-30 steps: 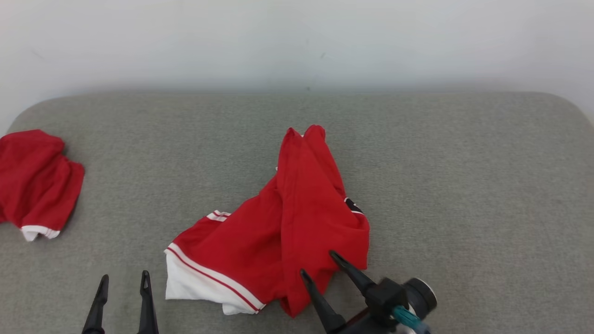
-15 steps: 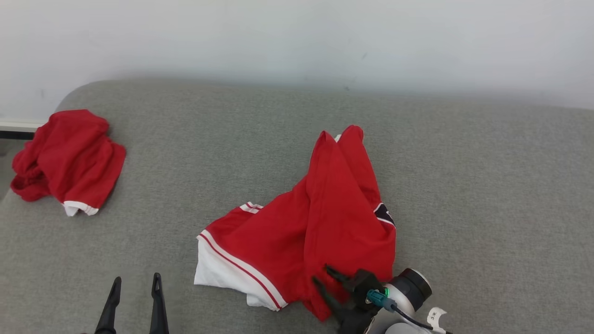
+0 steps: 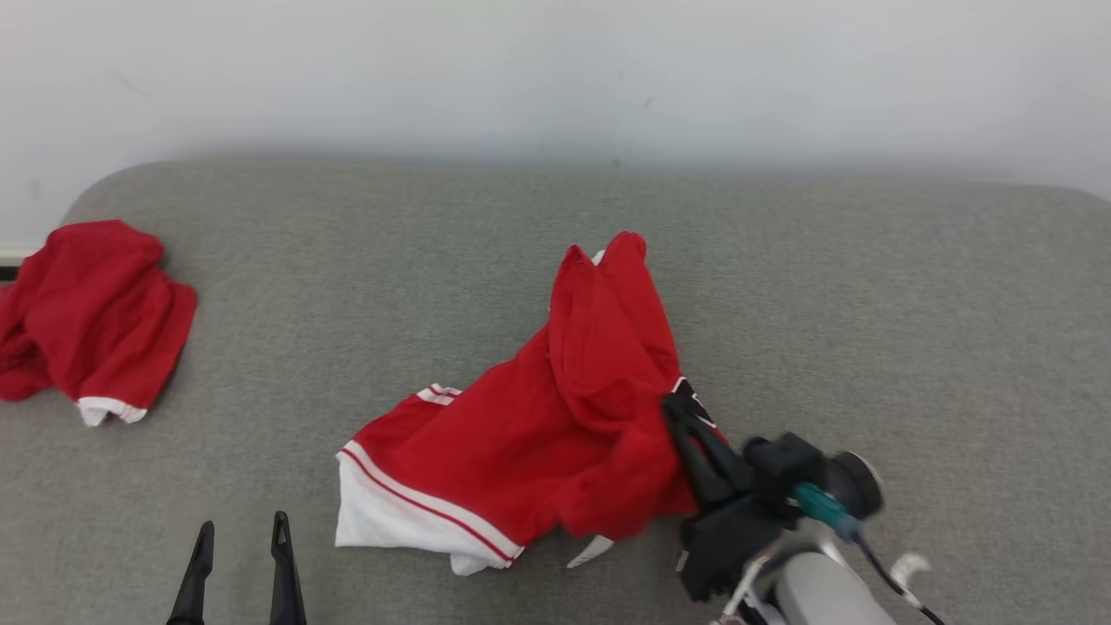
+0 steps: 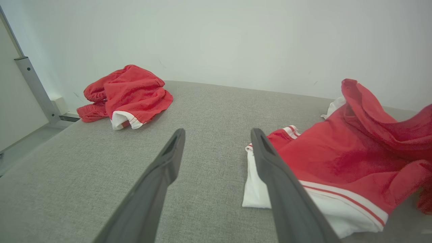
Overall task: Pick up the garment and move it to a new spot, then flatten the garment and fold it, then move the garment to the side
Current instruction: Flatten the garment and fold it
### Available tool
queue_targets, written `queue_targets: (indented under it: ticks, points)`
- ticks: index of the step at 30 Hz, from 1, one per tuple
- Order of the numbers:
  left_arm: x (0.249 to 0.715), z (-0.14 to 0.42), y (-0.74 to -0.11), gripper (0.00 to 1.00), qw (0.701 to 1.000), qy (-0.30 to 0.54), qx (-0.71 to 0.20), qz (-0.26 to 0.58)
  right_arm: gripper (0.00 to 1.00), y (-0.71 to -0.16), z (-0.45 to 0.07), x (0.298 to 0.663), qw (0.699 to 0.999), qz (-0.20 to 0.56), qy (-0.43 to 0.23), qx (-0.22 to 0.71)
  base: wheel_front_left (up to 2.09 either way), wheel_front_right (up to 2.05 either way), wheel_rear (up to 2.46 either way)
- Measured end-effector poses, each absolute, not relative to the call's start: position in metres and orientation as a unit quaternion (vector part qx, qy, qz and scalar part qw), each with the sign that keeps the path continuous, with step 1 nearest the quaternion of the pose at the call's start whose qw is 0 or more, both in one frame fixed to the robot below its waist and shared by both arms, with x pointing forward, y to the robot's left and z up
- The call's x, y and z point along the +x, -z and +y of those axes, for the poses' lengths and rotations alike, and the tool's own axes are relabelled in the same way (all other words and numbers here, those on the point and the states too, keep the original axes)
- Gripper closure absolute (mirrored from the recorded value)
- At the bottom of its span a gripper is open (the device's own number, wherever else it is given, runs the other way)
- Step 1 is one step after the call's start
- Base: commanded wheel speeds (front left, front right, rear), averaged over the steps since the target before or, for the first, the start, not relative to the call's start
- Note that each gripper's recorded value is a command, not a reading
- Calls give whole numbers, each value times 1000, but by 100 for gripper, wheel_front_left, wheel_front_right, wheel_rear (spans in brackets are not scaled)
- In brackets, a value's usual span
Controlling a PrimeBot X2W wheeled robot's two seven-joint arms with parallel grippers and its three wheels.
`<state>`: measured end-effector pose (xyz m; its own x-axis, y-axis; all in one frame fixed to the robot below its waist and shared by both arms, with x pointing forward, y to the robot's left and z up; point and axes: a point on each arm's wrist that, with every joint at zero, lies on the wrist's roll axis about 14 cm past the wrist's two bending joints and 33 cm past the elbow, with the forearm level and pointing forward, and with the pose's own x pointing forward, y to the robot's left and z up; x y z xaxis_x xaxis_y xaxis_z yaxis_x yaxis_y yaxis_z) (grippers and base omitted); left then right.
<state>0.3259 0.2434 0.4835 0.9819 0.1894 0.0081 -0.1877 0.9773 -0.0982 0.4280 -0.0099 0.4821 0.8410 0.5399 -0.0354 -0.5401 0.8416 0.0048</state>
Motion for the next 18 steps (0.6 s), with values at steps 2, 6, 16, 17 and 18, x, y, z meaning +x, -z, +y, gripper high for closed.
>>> queue_targets:
  ticks: [2,6,16,17,18]
  points:
    - [330,239,-482,0,995,-87,-51,-7,100,-484,-30,426,968,11,-250,14,0,0,0]
    - [338,226,-478,0,996,-68,-56,-1,100,-484,-78,421,983,5,-176,42,0,0,0]
    - [351,207,-470,0,997,-38,-62,13,100,-452,-178,406,994,41,-15,101,0,0,0]
    - [352,207,-468,0,997,-38,-62,15,100,-448,-183,406,994,47,-6,103,0,0,0]
    - [352,206,-468,0,997,-36,-63,17,100,-443,-188,404,993,56,2,103,0,0,0]
